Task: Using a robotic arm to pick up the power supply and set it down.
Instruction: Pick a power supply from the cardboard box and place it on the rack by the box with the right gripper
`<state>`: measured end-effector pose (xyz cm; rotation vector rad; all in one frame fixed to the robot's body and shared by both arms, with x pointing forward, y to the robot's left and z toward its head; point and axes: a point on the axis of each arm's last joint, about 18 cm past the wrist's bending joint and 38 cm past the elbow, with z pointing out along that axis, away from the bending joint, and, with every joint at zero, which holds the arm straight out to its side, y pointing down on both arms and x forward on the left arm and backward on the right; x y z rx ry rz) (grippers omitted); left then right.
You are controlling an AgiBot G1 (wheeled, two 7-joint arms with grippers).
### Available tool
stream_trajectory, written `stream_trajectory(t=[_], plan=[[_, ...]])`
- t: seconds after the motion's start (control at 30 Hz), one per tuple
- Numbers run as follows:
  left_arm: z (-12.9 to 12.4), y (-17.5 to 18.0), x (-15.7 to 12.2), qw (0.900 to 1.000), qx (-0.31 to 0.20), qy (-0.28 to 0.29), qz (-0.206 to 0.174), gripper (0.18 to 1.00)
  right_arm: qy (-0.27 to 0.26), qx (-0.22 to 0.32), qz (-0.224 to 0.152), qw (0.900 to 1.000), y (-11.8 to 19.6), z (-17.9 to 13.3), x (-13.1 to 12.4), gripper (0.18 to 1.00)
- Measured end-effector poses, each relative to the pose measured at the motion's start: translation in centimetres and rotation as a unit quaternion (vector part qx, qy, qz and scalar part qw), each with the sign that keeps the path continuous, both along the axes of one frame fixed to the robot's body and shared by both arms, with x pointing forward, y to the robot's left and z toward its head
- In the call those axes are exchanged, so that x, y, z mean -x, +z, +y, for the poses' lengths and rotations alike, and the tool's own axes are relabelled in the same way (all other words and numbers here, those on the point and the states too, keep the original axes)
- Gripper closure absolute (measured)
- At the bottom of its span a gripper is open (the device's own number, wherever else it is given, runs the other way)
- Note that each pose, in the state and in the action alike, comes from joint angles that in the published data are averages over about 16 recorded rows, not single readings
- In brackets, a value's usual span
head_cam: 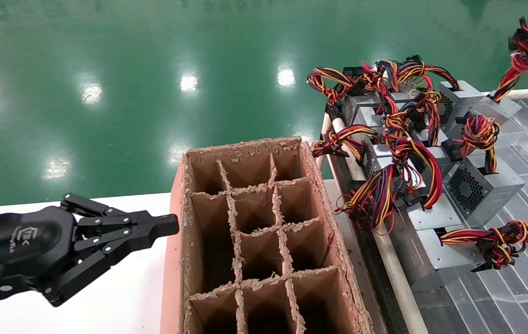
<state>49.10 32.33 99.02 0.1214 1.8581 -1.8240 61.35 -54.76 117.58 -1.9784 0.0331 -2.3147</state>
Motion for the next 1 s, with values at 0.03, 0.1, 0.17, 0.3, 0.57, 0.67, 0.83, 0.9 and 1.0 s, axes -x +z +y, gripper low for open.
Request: stream_trajectory(t=[0.03,0.1,0.17,0.3,0.57,0.67,0.83,0.9,1.0], plan=[[0.0,0.0,0.0,1.0,0.0,0.0,0.0,0.993,-0.006,0.003,0.0,1.0,-0.1,-0.1,-0.2,0.949],[0.0,0.0,0.0,1.0,0.0,0.0,0.0,0.993,-0.018,0.01,-0.001,1.0,-0.1,-0.3,-0.6,0.949],[0.0,0.0,0.0,1.0,0.0,0.0,0.0,0.993,-0.03,0.016,-0.003,0.999,-0.2,-0.5,-0.9,0.949],[0.0,0.0,0.0,1.0,0.0,0.0,0.0,0.993,-0.046,0.025,-0.007,0.999,-0.1,-0.8,-1.3,0.959],[0.0,0.0,0.0,1.0,0.0,0.0,0.0,0.993,-0.043,0.033,-0.014,0.998,-0.5,-0.5,-1.9,0.978],[0.0,0.0,0.0,1.0,0.0,0.0,0.0,0.993,-0.035,0.038,-0.015,0.999,-0.8,-0.1,-2.2,0.986],[0.0,0.0,0.0,1.0,0.0,0.0,0.0,0.993,-0.021,0.05,-0.018,0.998,-1.3,1.0,-3.0,0.988],[0.0,0.0,0.0,1.0,0.0,0.0,0.0,0.993,-0.016,0.056,-0.02,0.998,-1.5,1.4,-3.3,0.988],[0.0,0.0,0.0,1.0,0.0,0.0,0.0,0.993,-0.008,0.064,-0.022,0.998,-1.8,2.2,-3.9,0.988]])
